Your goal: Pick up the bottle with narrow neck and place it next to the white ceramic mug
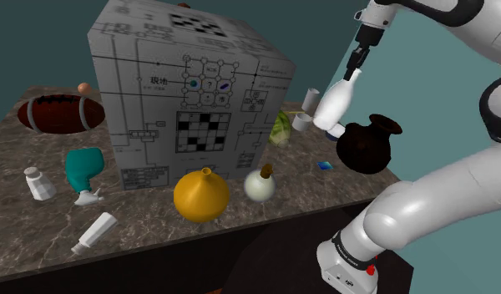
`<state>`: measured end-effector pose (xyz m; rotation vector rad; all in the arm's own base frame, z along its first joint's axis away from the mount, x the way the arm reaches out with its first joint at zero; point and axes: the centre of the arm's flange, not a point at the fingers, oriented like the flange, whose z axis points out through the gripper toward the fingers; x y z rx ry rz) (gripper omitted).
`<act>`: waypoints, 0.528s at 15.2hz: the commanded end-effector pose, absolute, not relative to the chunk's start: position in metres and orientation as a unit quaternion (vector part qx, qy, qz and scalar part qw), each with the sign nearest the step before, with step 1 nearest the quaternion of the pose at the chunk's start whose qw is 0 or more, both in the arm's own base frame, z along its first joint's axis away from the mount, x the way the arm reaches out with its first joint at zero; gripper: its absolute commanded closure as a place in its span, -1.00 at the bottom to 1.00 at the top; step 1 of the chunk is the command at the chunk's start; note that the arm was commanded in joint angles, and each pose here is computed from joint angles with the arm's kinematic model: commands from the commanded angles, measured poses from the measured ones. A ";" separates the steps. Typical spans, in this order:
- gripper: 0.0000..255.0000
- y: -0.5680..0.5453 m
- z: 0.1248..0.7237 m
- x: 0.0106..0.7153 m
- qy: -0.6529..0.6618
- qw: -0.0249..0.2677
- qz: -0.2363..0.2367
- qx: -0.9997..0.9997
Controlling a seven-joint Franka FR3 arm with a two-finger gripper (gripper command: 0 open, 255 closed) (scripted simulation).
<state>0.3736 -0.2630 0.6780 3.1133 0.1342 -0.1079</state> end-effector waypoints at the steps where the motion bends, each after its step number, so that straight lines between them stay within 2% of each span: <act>1: 1.00 -0.282 0.665 0.387 0.043 0.012 -0.034 0.998; 8: 1.00 -0.351 0.624 0.434 0.043 0.012 -0.034 0.998</act>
